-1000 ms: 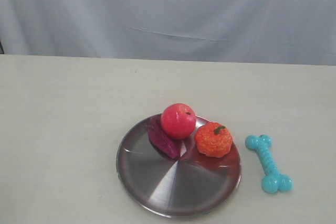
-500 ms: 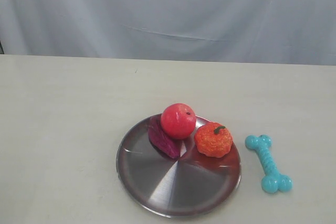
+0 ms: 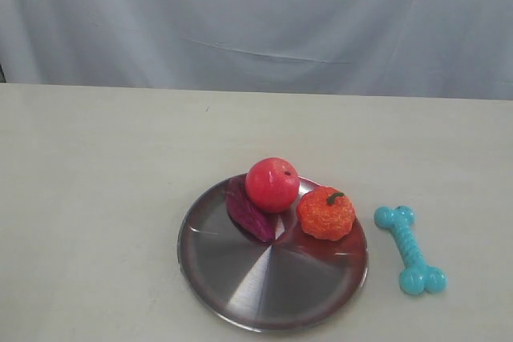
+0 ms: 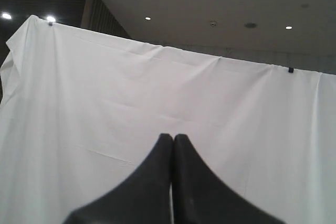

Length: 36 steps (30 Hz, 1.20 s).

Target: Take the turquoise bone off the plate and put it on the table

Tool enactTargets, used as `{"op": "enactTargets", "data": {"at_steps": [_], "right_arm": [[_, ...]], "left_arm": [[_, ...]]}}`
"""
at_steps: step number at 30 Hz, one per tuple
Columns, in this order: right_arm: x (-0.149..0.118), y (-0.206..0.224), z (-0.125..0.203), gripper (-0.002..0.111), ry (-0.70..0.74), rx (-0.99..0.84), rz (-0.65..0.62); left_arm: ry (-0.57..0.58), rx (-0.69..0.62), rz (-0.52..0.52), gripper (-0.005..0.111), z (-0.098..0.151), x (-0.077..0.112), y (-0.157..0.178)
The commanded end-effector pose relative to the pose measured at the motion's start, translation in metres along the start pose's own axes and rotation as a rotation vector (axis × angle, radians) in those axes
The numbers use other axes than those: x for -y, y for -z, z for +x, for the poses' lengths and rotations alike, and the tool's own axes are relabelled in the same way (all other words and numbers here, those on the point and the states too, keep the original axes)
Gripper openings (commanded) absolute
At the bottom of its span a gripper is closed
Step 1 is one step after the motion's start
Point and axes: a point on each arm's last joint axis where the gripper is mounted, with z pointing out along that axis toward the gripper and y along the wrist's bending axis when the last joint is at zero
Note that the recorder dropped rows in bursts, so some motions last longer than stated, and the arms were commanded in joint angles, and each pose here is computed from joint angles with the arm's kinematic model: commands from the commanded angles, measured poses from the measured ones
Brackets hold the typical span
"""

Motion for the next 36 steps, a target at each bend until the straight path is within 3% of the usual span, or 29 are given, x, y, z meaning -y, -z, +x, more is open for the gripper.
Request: {"op": "enactTargets", "data": {"at_steps": [1, 5, 13, 27, 29, 36], "right_arm": [[-0.001, 0.015, 0.01, 0.0, -0.004, 0.029, 0.009], [-0.002, 0.035, 0.015, 0.0, -0.028, 0.116, 0.014], [-0.003, 0.034, 0.034, 0.0, -0.03, -0.077, 0.003], [-0.001, 0.033, 0.03, 0.0, 0.006, -0.024, 0.025], [-0.002, 0.027, 0.039, 0.0, 0.006, -0.019, 0.026], [-0.014, -0.002, 0.155, 0.0, -0.045, -0.214, -0.001]], "left_arm": [[0.004, 0.004, 0.0, 0.0, 0.0, 0.0, 0.0], [0.004, 0.004, 0.0, 0.0, 0.0, 0.0, 0.0], [0.004, 0.004, 0.0, 0.0, 0.0, 0.0, 0.0], [0.004, 0.004, 0.0, 0.0, 0.0, 0.0, 0.0], [0.004, 0.004, 0.0, 0.0, 0.0, 0.0, 0.0], [0.004, 0.004, 0.0, 0.0, 0.0, 0.0, 0.0]]}}
